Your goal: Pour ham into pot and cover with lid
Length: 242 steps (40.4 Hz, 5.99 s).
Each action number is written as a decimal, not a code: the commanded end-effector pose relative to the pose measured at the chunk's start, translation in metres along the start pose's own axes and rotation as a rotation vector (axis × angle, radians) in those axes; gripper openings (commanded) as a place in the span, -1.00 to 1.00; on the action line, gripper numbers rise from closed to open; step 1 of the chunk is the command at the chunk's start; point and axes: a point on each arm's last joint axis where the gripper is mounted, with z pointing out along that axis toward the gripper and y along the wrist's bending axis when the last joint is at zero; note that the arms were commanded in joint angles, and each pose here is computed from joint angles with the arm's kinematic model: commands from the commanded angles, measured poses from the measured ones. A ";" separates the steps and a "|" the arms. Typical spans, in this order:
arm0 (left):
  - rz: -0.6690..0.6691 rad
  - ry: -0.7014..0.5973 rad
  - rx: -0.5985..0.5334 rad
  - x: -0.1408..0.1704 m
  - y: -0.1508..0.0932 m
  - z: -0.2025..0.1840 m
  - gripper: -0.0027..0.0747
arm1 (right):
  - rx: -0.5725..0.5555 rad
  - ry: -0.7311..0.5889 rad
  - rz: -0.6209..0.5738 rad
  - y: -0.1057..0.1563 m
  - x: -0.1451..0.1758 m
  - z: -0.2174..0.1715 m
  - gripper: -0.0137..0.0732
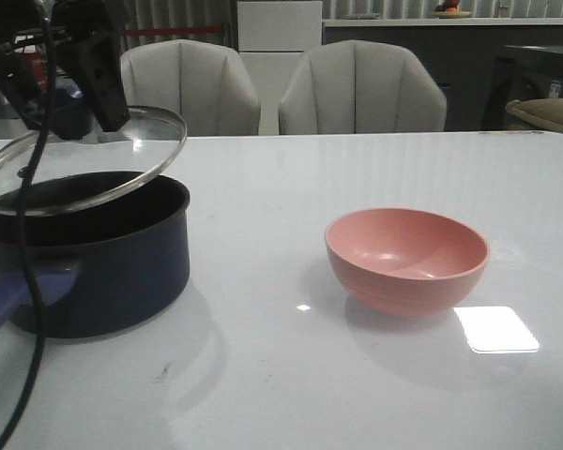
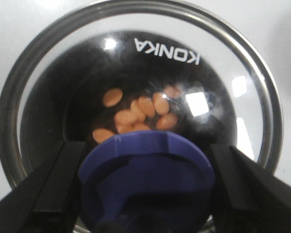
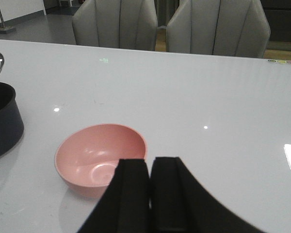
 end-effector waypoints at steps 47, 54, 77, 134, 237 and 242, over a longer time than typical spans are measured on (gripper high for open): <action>0.000 0.014 0.014 -0.017 -0.002 0.018 0.01 | -0.001 -0.107 -0.010 0.001 -0.016 -0.001 -0.35; 0.000 0.001 0.014 -0.018 -0.002 0.018 0.33 | -0.001 -0.107 -0.010 0.001 -0.016 -0.001 -0.35; 0.024 -0.007 -0.030 -0.019 0.002 0.018 0.40 | -0.001 -0.107 -0.010 0.001 -0.016 -0.001 -0.35; 0.076 -0.549 -0.028 0.062 -0.016 -0.182 0.58 | -0.001 -0.107 -0.010 0.001 -0.016 -0.001 -0.35; -0.108 -1.285 -0.329 0.319 0.029 -0.030 -0.58 | -0.001 -0.106 -0.010 0.001 -0.016 -0.001 -0.35; -0.117 -1.287 -0.335 0.320 0.031 -0.026 -0.58 | -0.001 -0.103 -0.010 0.001 -0.015 -0.001 -0.35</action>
